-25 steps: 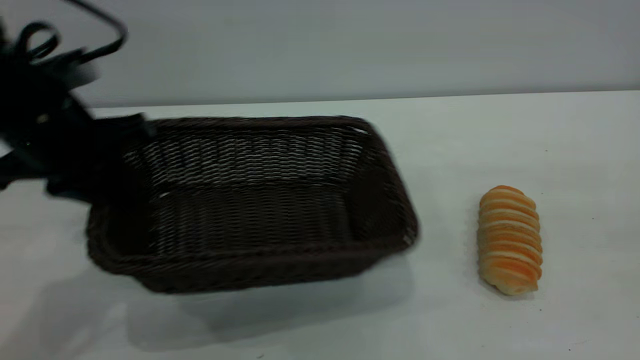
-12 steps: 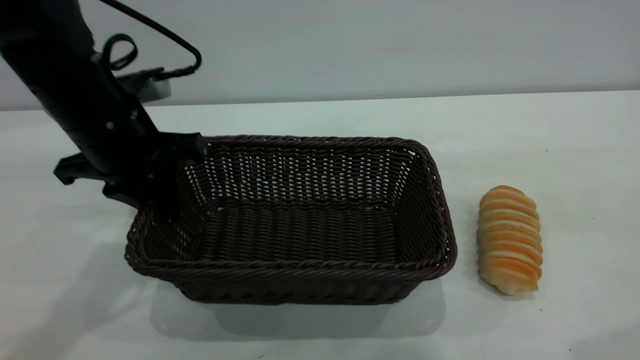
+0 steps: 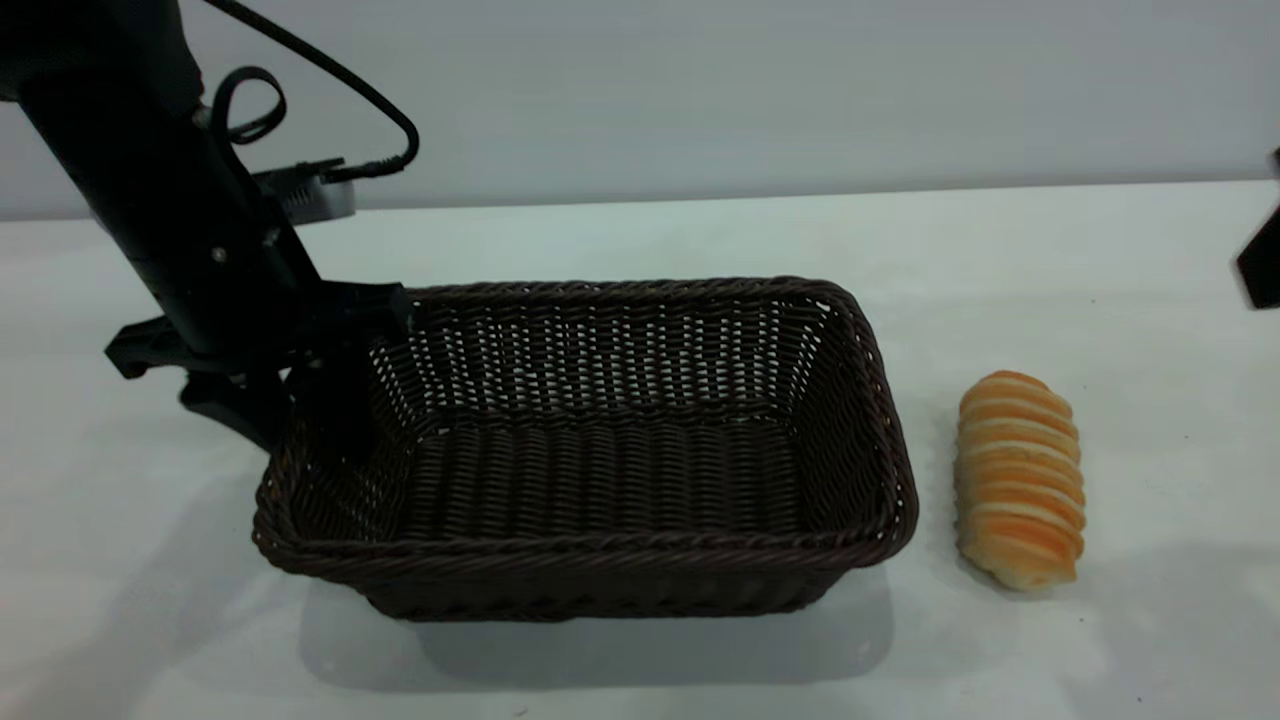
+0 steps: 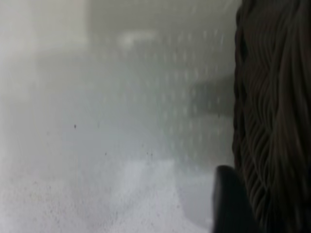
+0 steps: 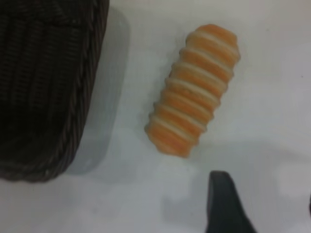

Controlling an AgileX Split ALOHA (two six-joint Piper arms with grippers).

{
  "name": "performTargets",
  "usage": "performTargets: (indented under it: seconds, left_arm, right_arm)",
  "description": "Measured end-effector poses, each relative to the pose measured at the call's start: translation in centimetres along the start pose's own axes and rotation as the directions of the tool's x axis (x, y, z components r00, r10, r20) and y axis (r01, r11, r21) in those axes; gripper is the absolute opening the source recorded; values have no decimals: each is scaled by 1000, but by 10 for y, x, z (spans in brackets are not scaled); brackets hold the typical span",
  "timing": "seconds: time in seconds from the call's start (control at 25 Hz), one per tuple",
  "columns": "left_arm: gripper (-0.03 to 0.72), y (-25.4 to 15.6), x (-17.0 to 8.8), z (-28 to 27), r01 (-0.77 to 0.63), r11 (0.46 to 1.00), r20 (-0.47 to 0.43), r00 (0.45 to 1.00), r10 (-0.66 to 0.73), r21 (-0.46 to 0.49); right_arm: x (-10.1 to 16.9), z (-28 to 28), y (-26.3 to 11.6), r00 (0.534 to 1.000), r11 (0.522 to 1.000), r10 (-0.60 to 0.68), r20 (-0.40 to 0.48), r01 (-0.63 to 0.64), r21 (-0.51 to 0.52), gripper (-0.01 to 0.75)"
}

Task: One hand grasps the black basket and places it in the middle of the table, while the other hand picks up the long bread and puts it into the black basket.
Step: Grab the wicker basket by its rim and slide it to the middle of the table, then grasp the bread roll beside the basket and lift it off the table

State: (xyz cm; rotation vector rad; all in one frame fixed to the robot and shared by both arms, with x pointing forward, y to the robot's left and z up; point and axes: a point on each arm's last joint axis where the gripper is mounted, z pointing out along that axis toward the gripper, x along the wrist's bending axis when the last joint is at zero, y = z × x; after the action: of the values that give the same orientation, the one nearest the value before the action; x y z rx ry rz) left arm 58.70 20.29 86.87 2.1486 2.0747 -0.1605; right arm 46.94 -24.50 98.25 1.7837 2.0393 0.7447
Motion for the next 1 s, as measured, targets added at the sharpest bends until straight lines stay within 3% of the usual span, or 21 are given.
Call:
performTargets:
  seconds: [0.12, 0.2, 0.44, 1.0]
  left_arm:
    - [585, 1, 0, -1, -7, 1000, -4, 1000, 7, -1]
    - [617, 2, 1, -2, -29, 1000, -20, 999, 29, -5]
    - [606, 3, 2, -26, -96, 994, -66, 994, 92, -58]
    - [585, -2, -9, -94, -127, 965, -52, 992, 118, -229]
  right_arm:
    - [-1, 19, 3, 1000, 1000, 18, 7, -18, -16, 487]
    - [-3, 32, 3, 999, 999, 29, 13, -29, -21, 507]
    - [-7, 72, -4, 998, 999, 47, 39, -46, -4, 516]
    - [-14, 141, -17, 994, 996, 84, 77, -86, 24, 518]
